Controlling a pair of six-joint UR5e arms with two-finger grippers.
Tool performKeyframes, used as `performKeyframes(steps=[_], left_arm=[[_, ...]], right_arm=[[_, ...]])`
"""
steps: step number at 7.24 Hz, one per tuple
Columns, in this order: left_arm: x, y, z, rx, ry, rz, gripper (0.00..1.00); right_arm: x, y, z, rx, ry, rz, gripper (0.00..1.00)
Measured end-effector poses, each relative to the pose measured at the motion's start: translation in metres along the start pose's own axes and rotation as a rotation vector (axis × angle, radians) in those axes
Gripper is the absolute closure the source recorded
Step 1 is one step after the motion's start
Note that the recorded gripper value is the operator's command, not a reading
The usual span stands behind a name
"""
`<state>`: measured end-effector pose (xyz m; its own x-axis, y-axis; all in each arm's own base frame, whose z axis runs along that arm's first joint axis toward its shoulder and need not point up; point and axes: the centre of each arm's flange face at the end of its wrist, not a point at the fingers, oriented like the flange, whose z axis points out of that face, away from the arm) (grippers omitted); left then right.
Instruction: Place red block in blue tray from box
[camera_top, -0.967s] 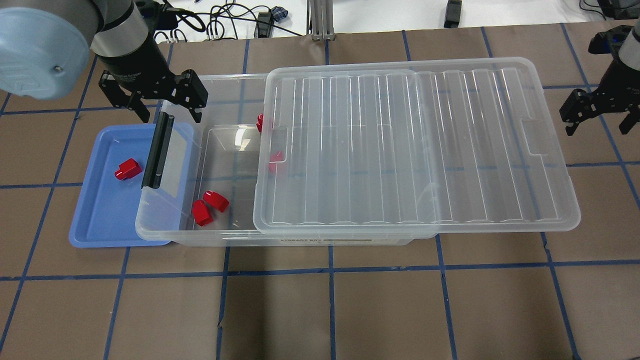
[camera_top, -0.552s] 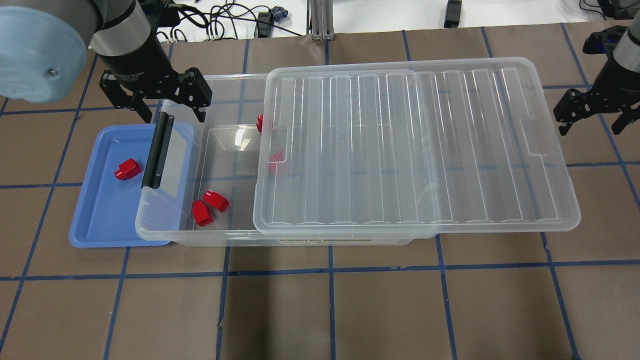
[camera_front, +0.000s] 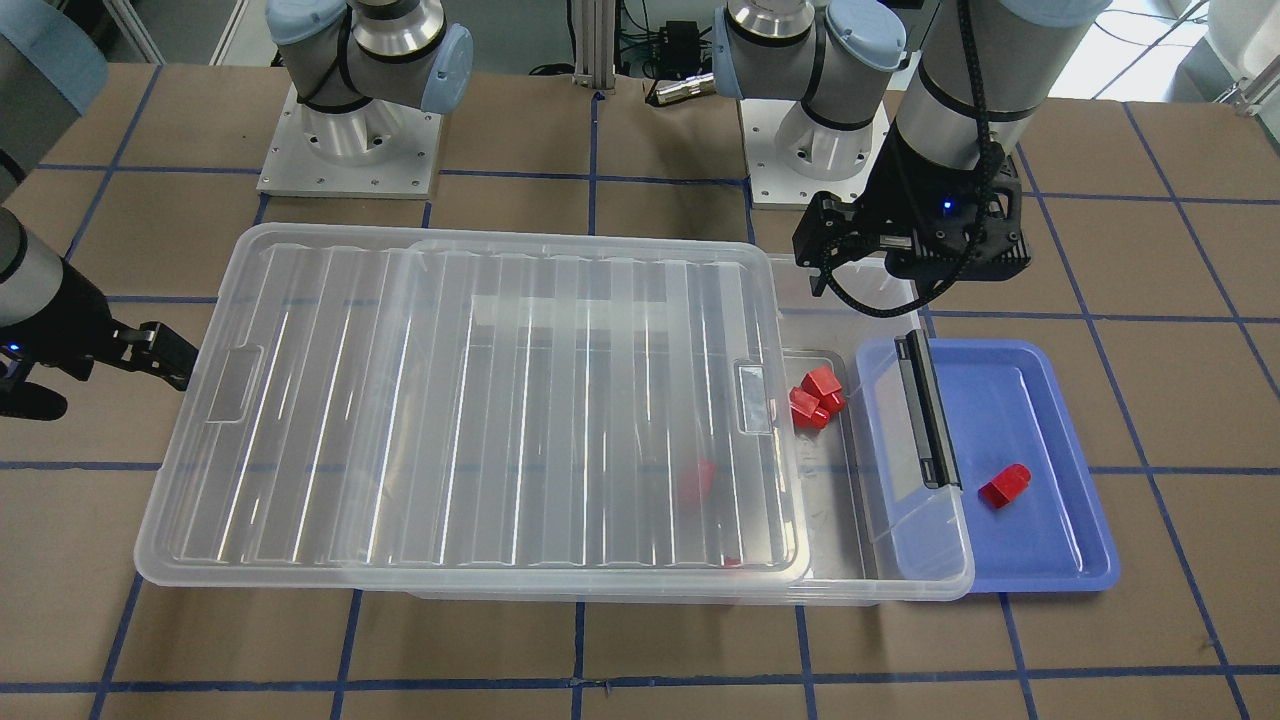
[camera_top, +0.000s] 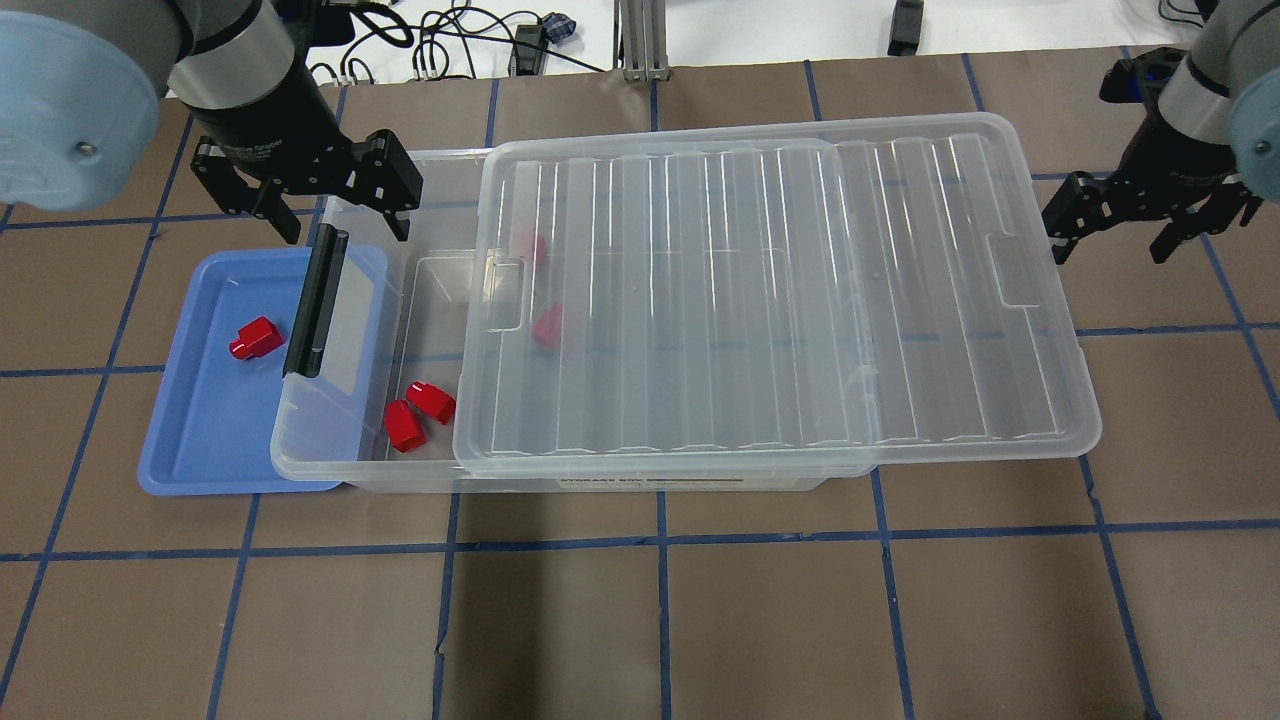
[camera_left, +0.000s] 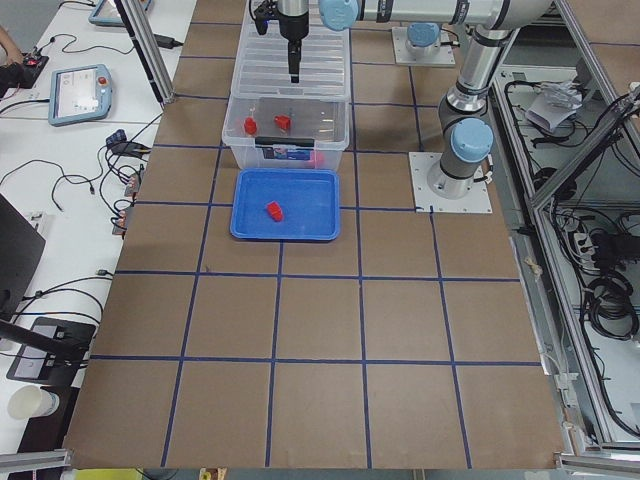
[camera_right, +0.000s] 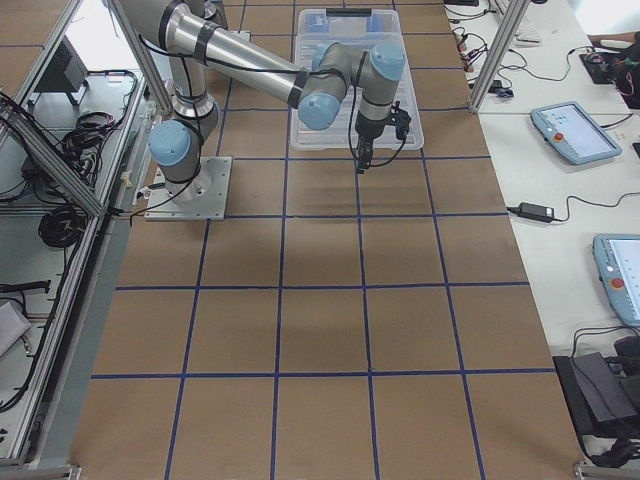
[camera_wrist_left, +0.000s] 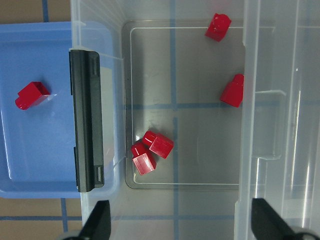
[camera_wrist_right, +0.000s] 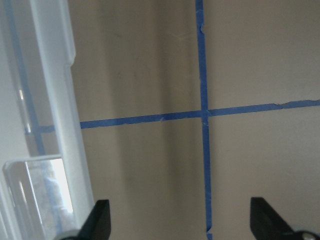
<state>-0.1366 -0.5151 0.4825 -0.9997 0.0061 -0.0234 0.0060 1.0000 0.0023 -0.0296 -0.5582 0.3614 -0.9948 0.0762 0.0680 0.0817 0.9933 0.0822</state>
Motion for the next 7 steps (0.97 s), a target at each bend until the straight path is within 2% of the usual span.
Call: performKeyframes(steps=[4,7], left_arm=[[0.006,0.002,0.000,0.001,0.002,-0.001,0.00],[0.006,0.003,-0.002,0.005,0.002,-0.001,0.00]], right_arm=[[-0.074,0.004,-0.002,0.013,0.008,0.014,0.00],[-0.097,0.005,-0.007,0.026,-0.026,0.008,0.00]])
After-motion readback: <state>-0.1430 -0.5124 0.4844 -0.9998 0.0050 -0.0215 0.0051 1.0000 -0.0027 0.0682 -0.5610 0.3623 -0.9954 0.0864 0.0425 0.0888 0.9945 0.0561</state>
